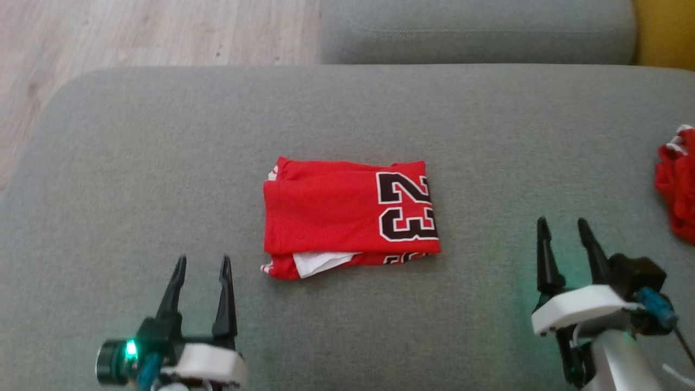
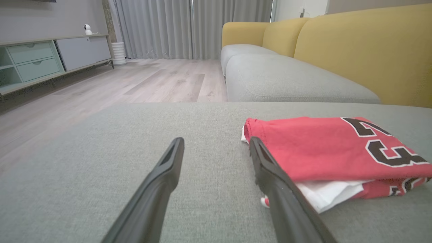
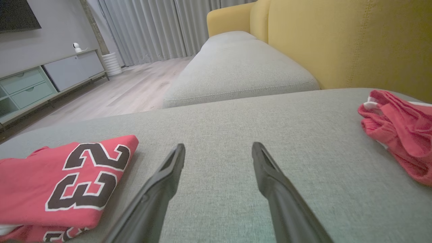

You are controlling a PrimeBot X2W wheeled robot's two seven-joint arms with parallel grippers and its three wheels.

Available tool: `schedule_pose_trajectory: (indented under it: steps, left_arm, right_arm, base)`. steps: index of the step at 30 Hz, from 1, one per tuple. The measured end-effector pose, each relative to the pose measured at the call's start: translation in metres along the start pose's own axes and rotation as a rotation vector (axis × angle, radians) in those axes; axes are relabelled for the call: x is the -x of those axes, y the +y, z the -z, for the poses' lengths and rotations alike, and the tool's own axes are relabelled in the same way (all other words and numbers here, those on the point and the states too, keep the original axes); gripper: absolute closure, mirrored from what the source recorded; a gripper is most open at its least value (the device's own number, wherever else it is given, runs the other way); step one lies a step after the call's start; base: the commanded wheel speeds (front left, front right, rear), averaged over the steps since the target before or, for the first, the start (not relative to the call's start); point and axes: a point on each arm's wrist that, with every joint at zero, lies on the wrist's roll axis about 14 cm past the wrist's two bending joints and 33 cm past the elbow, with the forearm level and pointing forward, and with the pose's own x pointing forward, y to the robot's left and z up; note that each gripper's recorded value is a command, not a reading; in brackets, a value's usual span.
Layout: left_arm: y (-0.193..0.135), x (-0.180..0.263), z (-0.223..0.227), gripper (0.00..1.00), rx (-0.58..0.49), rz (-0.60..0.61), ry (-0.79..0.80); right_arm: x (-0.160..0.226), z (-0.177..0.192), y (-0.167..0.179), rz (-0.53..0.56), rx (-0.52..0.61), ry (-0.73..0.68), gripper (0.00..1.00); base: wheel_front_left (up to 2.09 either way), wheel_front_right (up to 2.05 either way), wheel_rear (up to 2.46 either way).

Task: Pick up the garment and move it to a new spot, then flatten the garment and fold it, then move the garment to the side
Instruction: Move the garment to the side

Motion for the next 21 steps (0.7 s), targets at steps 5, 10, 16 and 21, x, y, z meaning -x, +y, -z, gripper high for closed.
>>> schedule_pose_trajectory:
  steps: [5, 10, 16, 21]
  left_arm:
    - [-0.003, 0.014, 0.015, 0.0, 0.002, 0.001, 0.042]
    - [-0.001, 0.014, 0.017, 0.0, 0.004, -0.004, 0.049]
    - [0.001, 0.014, 0.018, 0.0, 0.007, -0.006, 0.054]
    - [0.0, 0.012, 0.01, 0.0, 0.019, 0.002, 0.03]
  right_arm:
    - [0.015, 0.004, 0.0, 0.001, 0.001, 0.008, 0.0]
    - [0.016, 0.011, 0.003, -0.008, 0.001, 0.029, 0.0]
    - [0.007, 0.028, 0.027, -0.075, -0.024, 0.082, 0.0]
    - [-0.024, 0.024, 0.063, -0.176, -0.044, 0.089, 0.0]
  base:
    - [0.0, 0.0, 0.0]
    - [0.0, 0.0, 0.0]
    - [0.0, 0.0, 0.0]
    - [0.0, 0.0, 0.0]
